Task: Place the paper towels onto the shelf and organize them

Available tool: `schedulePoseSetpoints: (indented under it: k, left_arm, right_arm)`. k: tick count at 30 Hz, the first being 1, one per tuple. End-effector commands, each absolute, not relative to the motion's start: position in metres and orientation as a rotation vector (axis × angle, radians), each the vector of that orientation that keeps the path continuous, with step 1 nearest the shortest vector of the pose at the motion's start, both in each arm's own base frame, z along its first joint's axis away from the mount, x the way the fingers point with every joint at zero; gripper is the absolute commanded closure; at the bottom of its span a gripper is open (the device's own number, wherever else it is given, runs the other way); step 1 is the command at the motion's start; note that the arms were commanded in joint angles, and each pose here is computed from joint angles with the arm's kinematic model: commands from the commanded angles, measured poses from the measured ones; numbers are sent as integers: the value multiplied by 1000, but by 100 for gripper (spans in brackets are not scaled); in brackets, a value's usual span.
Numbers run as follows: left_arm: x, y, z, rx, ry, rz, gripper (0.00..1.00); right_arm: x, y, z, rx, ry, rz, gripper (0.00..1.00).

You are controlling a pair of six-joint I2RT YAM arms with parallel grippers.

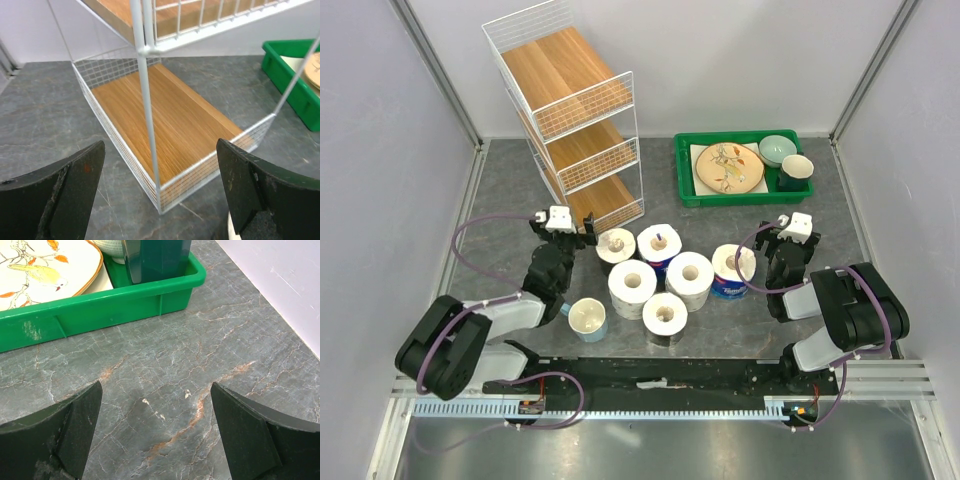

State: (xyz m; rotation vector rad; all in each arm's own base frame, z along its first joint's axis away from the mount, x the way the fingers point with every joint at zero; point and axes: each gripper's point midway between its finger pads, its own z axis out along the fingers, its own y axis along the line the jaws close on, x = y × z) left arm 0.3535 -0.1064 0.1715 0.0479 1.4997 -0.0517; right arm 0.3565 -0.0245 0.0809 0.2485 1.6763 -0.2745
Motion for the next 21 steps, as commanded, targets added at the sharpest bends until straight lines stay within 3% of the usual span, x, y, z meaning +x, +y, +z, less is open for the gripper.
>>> schedulePoseSetpoints:
  k: [1,13,21]
  left_arm:
    - [366,-92,206,-39,1379,42,0]
    - [370,-64,197,-139,1388,147,0]
    - [363,-4,175,-335,1450,172,0]
  right_arm:
    - [365,-23,99,268,1613,-251,2]
    - [364,-23,98,270,1614,-249,2]
    - [364,-23,99,269,1613,-249,2]
